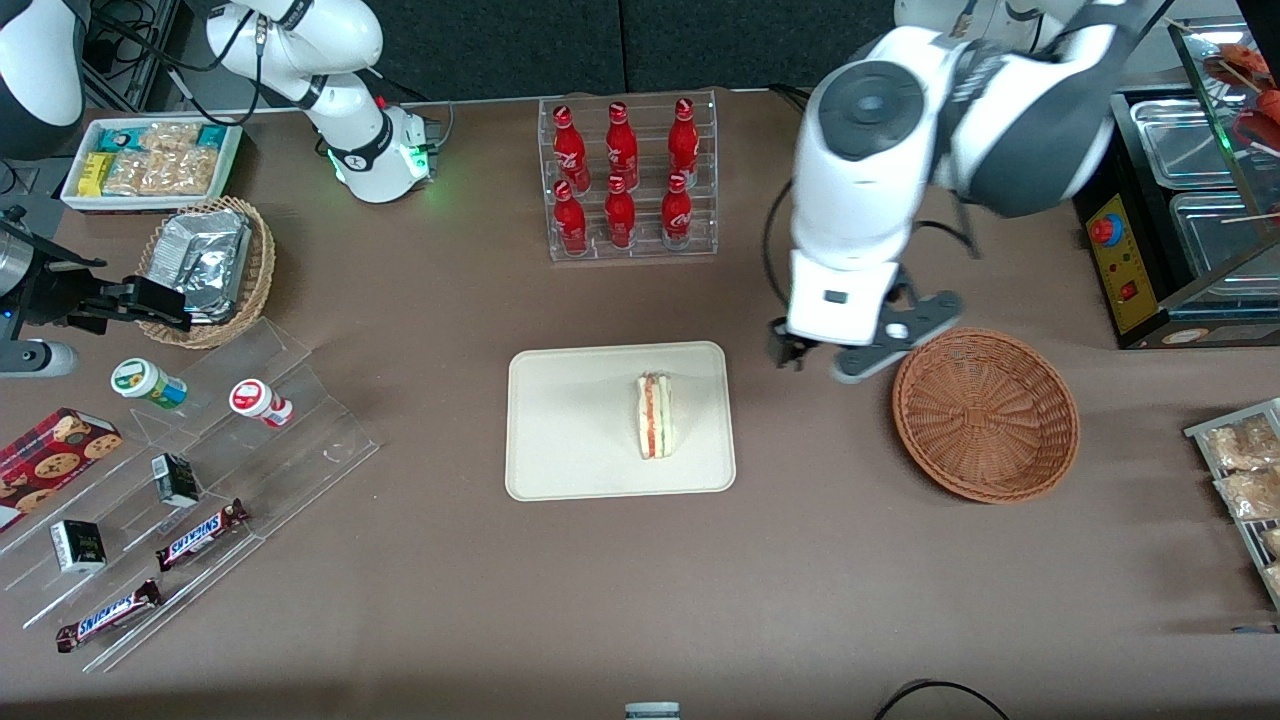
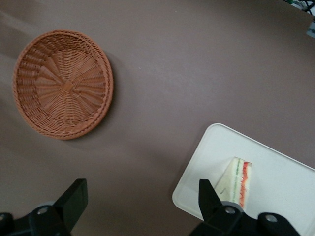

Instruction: Place sandwich from basket to tray

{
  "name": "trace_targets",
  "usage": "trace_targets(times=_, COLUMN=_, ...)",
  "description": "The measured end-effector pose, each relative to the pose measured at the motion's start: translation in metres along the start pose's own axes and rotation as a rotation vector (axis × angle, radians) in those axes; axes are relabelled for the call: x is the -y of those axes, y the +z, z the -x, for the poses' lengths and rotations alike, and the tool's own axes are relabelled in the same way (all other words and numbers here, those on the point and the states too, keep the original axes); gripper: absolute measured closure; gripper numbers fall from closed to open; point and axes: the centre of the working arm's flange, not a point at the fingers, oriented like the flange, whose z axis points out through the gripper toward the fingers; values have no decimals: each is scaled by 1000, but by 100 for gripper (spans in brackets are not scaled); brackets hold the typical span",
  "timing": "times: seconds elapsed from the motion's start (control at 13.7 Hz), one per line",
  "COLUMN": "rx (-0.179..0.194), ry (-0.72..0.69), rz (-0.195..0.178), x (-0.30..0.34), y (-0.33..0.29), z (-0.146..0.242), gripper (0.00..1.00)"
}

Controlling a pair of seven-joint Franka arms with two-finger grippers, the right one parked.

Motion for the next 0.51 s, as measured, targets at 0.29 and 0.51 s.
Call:
trace_targets(times=0.29, rx=39, ry=50, rz=4, x=62, y=-18, z=-50, gripper=0)
trace_targets(times=0.51, rx=66, ry=105, rz=18, x=105, y=-30, z=-78, gripper=0)
